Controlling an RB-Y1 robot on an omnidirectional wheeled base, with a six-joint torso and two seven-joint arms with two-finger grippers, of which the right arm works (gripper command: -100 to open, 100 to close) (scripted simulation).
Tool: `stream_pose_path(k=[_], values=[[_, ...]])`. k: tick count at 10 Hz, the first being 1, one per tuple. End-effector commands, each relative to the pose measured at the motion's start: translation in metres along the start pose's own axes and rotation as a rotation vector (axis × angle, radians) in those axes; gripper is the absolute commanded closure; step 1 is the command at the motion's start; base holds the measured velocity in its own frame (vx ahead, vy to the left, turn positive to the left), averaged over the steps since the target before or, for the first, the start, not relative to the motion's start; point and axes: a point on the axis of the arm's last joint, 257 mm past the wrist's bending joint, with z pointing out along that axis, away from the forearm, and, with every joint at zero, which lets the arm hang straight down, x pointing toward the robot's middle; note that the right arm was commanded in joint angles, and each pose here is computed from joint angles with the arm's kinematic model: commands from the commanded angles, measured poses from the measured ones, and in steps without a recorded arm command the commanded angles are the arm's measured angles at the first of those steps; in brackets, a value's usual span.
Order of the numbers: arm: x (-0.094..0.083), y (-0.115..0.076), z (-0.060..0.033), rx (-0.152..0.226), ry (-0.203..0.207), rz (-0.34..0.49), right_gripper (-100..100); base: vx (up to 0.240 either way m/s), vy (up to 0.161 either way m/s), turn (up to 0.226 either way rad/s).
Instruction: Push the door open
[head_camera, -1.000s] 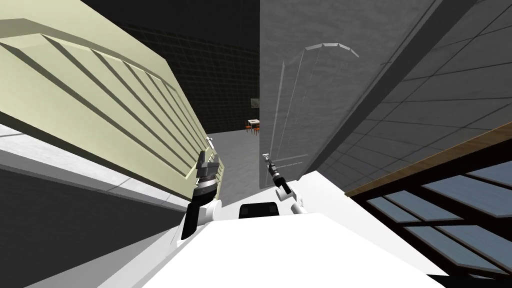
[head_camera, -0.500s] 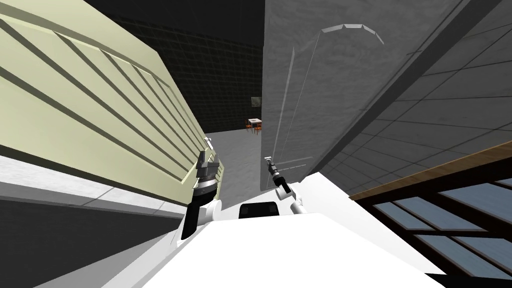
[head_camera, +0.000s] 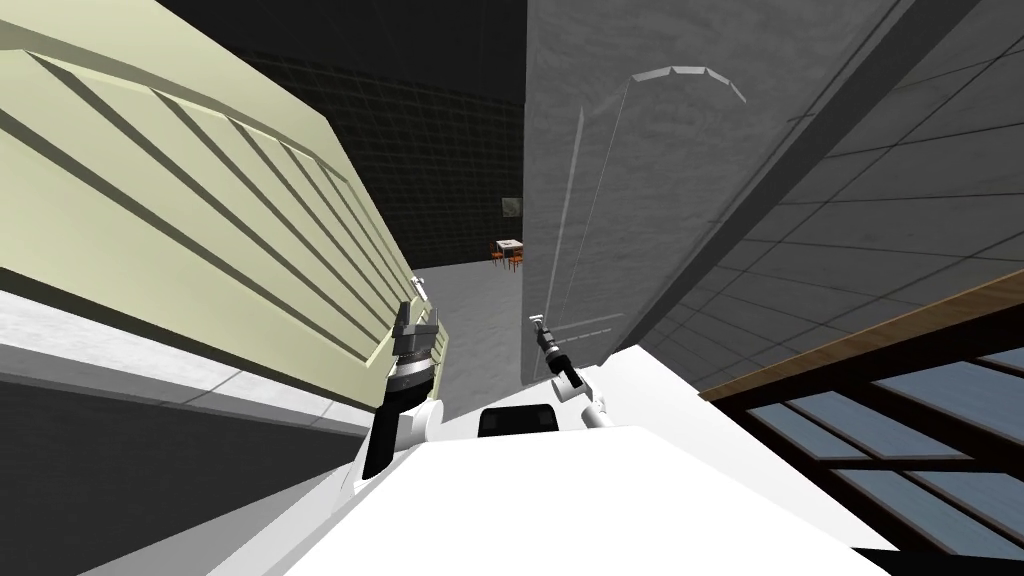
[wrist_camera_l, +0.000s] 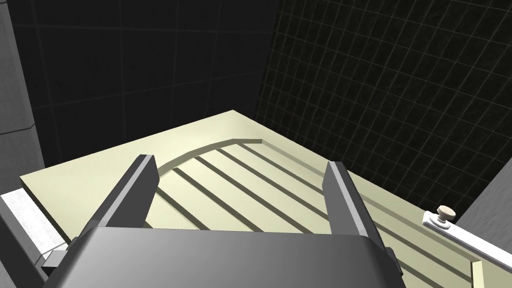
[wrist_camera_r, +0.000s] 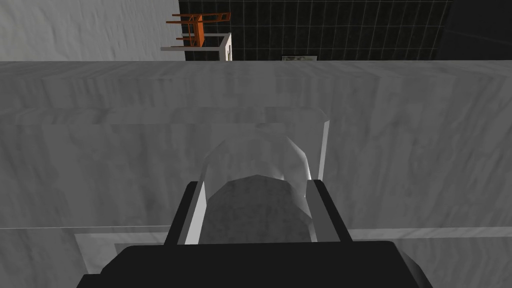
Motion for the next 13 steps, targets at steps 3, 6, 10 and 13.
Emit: stream_pose_path(k=[3, 6, 10, 13], values=[[-0.015, 0.004, 0.0031, -0.008, -0.026, -0.009, 100, 0.143, 0.067, -0.039], [-0.037, 0.005, 0.0051, -0.009, -0.068, -0.018, 100, 0.187, 0.106, -0.066], [-0.059, 0.006, 0.0063, -0.010, -0.112, -0.025, 100, 0.144, 0.087, -0.060], [-0.073, 0.007, 0.0067, -0.010, -0.140, -0.028, 100, 0.084, 0.076, -0.057]])
